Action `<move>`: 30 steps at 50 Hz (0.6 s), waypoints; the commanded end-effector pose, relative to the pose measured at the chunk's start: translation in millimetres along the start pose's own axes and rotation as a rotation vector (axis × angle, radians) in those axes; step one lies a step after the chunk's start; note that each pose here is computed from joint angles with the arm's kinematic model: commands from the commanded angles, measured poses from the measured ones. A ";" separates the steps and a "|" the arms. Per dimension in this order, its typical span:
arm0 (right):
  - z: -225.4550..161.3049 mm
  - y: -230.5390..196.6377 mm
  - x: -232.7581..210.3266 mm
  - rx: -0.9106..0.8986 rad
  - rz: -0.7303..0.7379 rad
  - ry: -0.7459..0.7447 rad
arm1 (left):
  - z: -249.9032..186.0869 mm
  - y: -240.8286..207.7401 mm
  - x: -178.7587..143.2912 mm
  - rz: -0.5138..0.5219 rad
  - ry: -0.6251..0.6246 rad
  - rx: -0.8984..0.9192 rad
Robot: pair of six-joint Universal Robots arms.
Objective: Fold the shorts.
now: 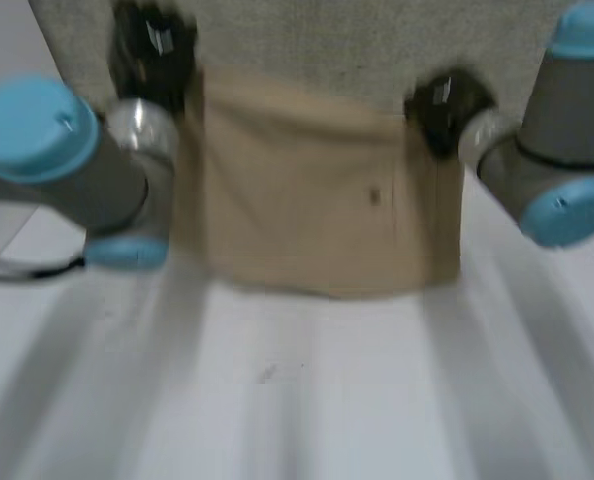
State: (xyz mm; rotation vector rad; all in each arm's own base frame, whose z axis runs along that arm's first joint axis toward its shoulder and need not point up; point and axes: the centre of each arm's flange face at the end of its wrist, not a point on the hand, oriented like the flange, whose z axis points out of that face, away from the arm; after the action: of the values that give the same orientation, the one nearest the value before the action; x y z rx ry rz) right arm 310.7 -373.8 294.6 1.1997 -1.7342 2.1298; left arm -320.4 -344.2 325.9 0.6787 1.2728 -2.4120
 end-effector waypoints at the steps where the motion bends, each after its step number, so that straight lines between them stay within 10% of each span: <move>1: 13.4 -102.1 86.1 0.562 -0.053 0.485 | 41.5 -66.3 -54.0 -0.067 -0.320 0.315; 10: 12.6 -65.2 53.4 0.491 0.043 0.342 | 25.6 -34.8 -44.1 -0.054 -0.282 0.191; 30: -16.1 97.5 -95.5 -0.082 0.083 -0.207 | -149.2 97.8 72.9 -0.033 0.301 -0.572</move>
State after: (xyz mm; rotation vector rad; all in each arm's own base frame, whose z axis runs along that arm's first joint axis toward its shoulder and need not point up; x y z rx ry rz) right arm 322.0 -376.1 207.0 1.2582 -1.7558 2.2853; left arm -301.2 -312.8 199.2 0.7359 1.6981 -2.1426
